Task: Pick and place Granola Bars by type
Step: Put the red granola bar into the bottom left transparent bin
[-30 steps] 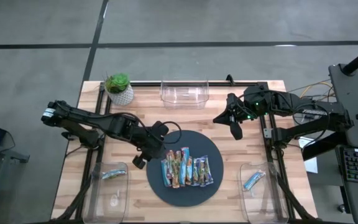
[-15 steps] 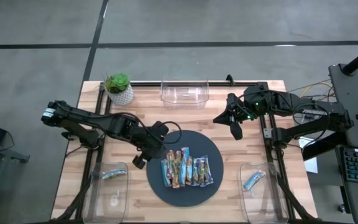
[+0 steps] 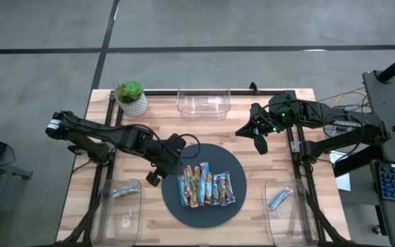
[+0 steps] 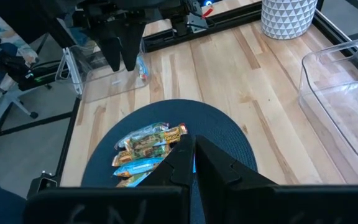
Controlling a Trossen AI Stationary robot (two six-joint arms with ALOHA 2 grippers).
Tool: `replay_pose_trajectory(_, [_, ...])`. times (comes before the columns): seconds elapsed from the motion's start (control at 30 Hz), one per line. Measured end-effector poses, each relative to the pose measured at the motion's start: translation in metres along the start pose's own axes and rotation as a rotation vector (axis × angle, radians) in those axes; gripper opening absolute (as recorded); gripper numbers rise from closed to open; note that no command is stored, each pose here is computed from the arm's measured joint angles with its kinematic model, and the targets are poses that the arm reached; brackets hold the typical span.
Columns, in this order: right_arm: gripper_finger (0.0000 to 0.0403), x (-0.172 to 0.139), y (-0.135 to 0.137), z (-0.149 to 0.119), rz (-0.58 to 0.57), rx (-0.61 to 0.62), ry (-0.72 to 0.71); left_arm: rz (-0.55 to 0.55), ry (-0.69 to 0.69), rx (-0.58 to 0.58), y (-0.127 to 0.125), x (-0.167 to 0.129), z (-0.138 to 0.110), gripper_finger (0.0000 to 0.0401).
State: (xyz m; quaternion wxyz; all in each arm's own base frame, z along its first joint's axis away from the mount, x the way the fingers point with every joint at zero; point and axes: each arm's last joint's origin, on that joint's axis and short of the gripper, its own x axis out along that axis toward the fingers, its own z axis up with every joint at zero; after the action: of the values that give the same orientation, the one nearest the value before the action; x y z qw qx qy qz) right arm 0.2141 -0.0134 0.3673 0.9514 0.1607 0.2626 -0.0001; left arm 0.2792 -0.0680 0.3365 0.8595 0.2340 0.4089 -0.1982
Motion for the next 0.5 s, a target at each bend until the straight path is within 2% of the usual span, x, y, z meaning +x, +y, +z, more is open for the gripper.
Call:
replay_pose_trajectory(0.3, [0.0008,0.000,0.000,0.000,0.000,0.000,0.001,-0.032,0.063,0.000,-0.007,0.018,-0.015,0.0161])
replay_pose_trajectory(0.5, [0.0008,0.000,0.000,-0.001,-0.002,0.001,0.007,-0.030,0.047,0.023,-0.009,0.027,-0.019,0.0161])
